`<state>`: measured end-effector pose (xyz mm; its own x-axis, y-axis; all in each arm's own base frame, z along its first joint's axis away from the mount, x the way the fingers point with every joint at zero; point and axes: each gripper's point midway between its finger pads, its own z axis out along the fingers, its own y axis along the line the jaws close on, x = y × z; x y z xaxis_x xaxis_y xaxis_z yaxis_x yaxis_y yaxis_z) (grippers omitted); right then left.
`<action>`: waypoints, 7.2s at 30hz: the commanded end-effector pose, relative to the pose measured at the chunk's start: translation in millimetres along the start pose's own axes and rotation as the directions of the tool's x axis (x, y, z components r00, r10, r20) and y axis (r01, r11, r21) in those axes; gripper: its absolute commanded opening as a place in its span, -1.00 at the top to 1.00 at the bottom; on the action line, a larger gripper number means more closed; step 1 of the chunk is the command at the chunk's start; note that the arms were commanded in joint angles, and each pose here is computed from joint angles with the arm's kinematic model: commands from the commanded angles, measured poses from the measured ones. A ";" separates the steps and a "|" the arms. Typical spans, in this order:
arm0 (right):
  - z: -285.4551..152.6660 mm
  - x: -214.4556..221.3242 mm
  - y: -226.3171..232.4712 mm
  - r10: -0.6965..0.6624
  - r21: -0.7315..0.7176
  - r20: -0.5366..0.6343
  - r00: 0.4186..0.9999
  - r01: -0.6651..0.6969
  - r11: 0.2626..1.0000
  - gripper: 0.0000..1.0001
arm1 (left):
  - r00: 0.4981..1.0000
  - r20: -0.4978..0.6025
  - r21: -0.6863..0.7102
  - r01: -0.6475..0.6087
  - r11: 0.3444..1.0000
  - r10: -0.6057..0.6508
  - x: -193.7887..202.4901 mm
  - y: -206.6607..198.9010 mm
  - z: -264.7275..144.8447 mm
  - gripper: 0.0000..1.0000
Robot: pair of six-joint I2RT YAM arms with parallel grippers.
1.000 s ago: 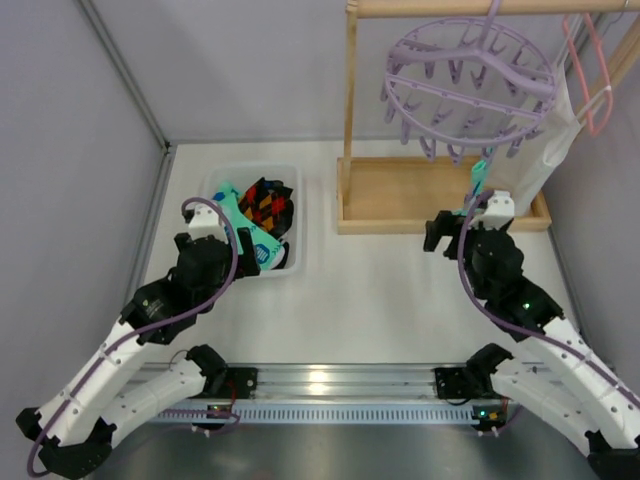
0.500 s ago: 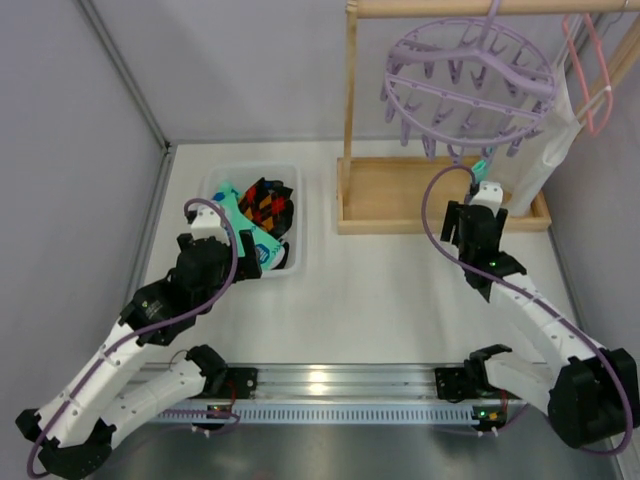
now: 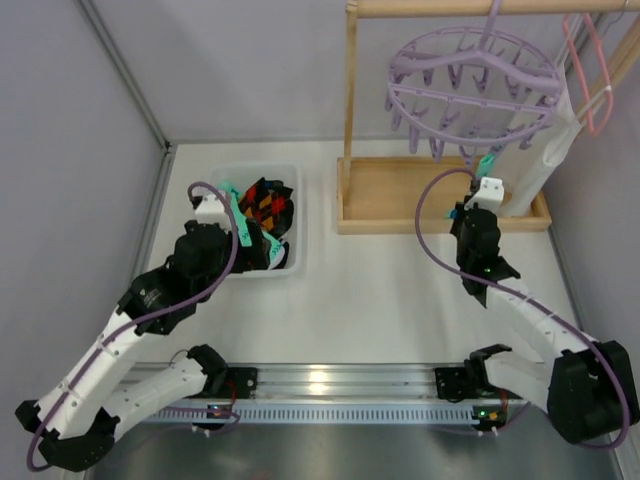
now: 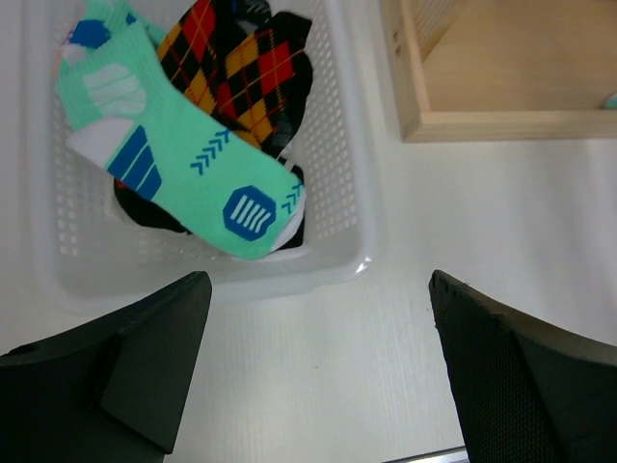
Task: Remove the socks clipped to the hanger
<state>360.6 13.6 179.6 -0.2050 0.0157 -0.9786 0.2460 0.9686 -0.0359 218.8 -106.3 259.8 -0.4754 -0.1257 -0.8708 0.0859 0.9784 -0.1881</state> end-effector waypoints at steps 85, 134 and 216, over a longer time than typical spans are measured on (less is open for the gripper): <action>-175.1 -40.1 189.4 0.236 -0.711 0.044 0.971 -0.135 0.690 1.00 | 0.950 0.285 0.559 -0.276 0.782 0.131 -151.3 -384.7 126.8 -0.02; -180.3 -62.5 267.7 -0.024 -0.874 0.039 0.999 0.046 0.483 1.00 | 0.996 0.088 -0.372 0.058 0.927 -0.027 -79.5 48.7 25.8 -0.97; -174.1 -56.5 0.1 0.033 -0.236 -0.048 0.998 -0.043 0.971 -0.99 | 0.985 0.137 -0.139 0.120 0.983 -0.101 -12.4 85.5 18.0 -0.97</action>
<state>223.2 88.9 274.4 -0.2330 0.0614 -0.9705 -0.0522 0.9958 0.0756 245.4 -26.9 227.4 -0.4425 -0.2465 -0.8622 -0.1076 0.9691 -0.2218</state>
